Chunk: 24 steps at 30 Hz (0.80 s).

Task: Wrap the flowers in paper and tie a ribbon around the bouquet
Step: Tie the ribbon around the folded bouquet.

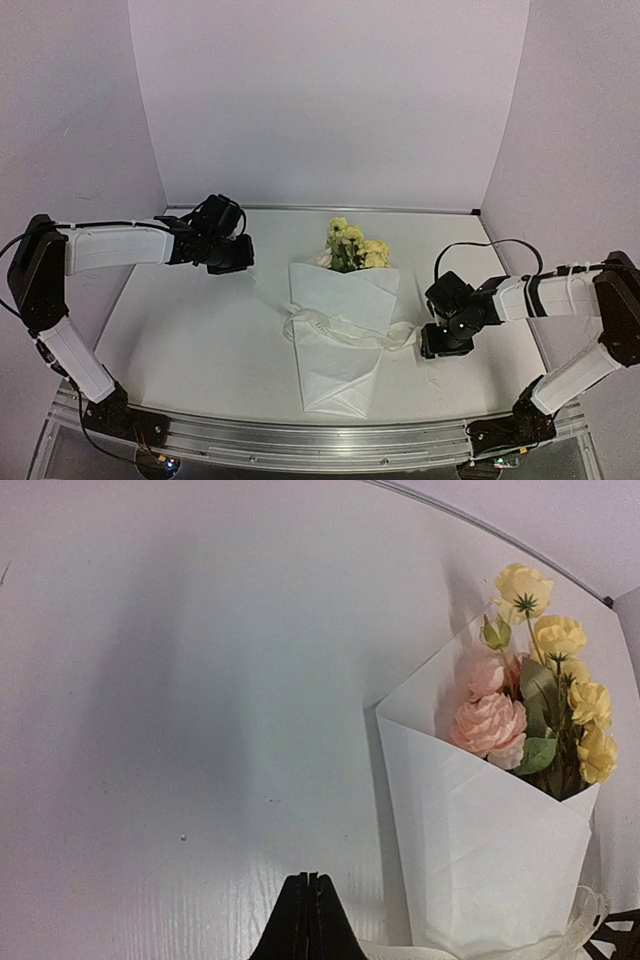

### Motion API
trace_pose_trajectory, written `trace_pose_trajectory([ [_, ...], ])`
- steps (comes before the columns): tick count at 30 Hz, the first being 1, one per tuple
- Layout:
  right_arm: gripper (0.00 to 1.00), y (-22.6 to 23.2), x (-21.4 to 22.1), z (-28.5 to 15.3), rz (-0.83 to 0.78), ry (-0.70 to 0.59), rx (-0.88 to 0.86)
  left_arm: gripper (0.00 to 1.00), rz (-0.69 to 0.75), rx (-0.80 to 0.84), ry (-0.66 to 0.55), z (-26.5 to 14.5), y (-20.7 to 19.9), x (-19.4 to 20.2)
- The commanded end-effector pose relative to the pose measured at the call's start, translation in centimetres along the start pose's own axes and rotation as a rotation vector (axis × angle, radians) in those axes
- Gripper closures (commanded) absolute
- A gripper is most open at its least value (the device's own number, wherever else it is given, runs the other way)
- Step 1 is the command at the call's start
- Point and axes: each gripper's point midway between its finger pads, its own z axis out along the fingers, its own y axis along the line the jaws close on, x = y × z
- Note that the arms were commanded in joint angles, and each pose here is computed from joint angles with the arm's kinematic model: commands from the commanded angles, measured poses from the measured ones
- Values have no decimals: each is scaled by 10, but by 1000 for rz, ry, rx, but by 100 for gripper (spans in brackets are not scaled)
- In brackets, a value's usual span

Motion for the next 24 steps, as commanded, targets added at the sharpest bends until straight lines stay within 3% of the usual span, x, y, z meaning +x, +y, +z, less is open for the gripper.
trace_pose_trajectory([
  [1,51,6,-16,5,14,-17,-6,100,-44,-18,-64,-17,19,-20],
  [5,65,8,-18,11,24,-1,-11,100,-66,-36,-73,-20,32,-24],
  [10,99,-1,-22,12,70,-3,-3,100,-117,-59,-87,-22,52,-26],
  [24,100,-51,-22,-19,172,-19,98,100,-307,-194,-122,-29,126,-13],
])
